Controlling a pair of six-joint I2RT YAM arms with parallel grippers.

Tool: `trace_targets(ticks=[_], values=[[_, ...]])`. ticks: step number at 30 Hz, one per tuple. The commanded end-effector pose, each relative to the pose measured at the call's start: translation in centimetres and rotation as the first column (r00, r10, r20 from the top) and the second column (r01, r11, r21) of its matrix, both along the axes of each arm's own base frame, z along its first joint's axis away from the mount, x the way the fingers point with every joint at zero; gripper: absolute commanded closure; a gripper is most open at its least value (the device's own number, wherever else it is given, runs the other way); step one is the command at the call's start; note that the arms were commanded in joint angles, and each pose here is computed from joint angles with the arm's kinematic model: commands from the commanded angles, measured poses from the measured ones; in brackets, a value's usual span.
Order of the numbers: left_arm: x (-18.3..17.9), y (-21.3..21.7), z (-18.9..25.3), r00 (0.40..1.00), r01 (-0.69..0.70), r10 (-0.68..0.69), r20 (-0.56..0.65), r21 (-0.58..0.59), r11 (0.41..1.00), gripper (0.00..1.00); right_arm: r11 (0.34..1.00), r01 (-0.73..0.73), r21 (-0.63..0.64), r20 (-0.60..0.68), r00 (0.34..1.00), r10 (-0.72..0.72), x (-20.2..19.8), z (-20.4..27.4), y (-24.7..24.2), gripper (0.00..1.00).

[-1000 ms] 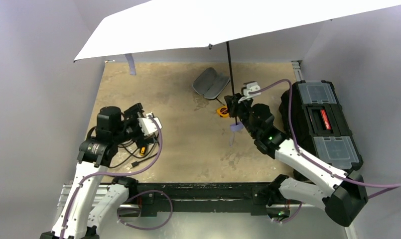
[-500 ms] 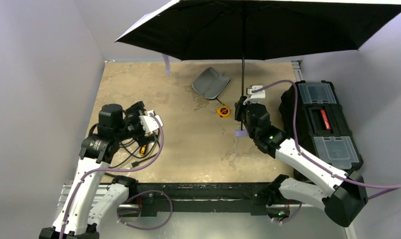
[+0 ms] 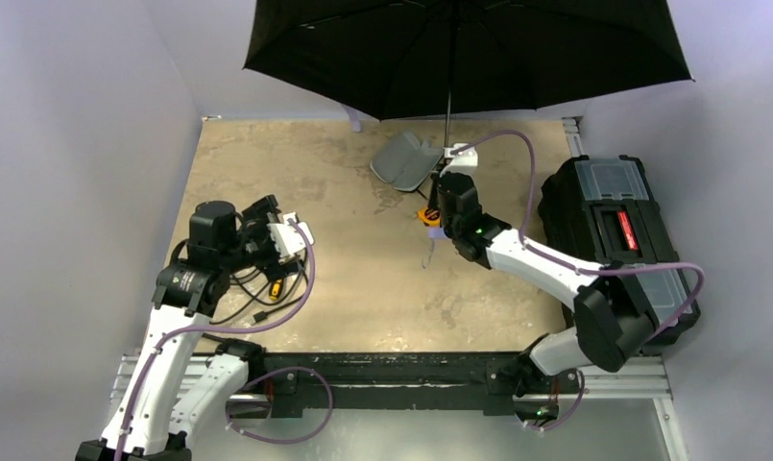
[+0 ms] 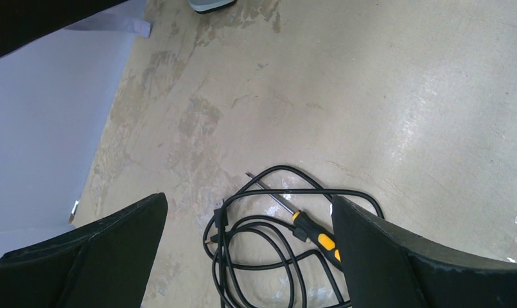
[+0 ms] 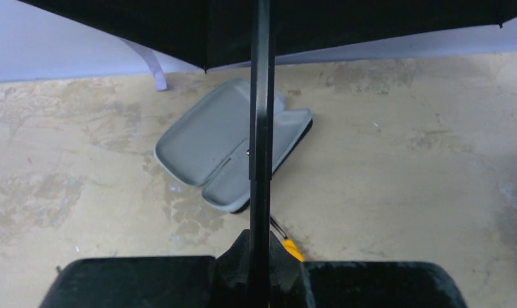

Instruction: Open the umbrella

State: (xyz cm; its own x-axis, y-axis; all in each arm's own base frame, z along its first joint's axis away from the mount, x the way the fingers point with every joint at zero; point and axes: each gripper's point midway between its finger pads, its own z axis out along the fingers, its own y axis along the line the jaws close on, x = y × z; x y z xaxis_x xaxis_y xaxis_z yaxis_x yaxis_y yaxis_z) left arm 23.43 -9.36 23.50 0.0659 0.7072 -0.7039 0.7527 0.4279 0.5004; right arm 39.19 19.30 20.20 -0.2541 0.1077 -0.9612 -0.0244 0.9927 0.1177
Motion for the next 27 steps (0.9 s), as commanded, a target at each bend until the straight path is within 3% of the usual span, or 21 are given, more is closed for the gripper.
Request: trace_targets(ticks=[1, 8, 9, 13, 16, 21, 27], values=[[0.0, -0.1, 1.0, 0.999, -0.006, 0.007, 0.048, -0.028, 1.0, 0.0, 0.992, -0.011, 0.129, 0.188, 0.982, -0.014, 2.4, 6.4, 1.8, 1.0], [-0.7, 0.1, 0.2, 0.999, -0.014, 0.015, 0.049, -0.028, 1.0, 0.0, 0.989, -0.071, 0.128, 0.158, 0.986, 0.05, 2.8, 3.2, 3.5, 0.99], [-0.8, 0.1, 0.1, 0.999, -0.014, 0.015, 0.046, -0.028, 1.0, 0.0, 0.987, -0.077, 0.139, 0.126, 0.99, 0.059, 2.5, 2.2, 3.6, 0.94], [-1.4, 0.4, -0.2, 0.999, -0.012, 0.012, 0.043, -0.015, 1.0, 0.0, 0.978, -0.169, 0.119, 0.009, 0.986, 0.169, -0.6, -0.6, 4.0, 0.27], [-1.9, 0.2, -0.6, 0.999, 0.003, -0.002, 0.037, -0.016, 1.0, 0.0, 0.97, -0.226, 0.088, -0.024, 0.973, 0.229, -3.1, -1.7, 3.3, 0.04], [-2.7, -0.4, -1.9, 0.999, 0.039, -0.04, -0.027, -0.031, 0.999, 0.0, 0.941, -0.339, 0.018, -0.039, 0.94, 0.339, -6.9, -2.3, 2.0, 0.01], [-2.3, -0.6, -2.8, 0.996, -0.009, 0.003, -0.091, -0.073, 0.997, 0.0, 0.841, -0.531, -0.1, 0.038, 0.843, 0.537, -10.7, -2.4, 1.9, 0.01]])
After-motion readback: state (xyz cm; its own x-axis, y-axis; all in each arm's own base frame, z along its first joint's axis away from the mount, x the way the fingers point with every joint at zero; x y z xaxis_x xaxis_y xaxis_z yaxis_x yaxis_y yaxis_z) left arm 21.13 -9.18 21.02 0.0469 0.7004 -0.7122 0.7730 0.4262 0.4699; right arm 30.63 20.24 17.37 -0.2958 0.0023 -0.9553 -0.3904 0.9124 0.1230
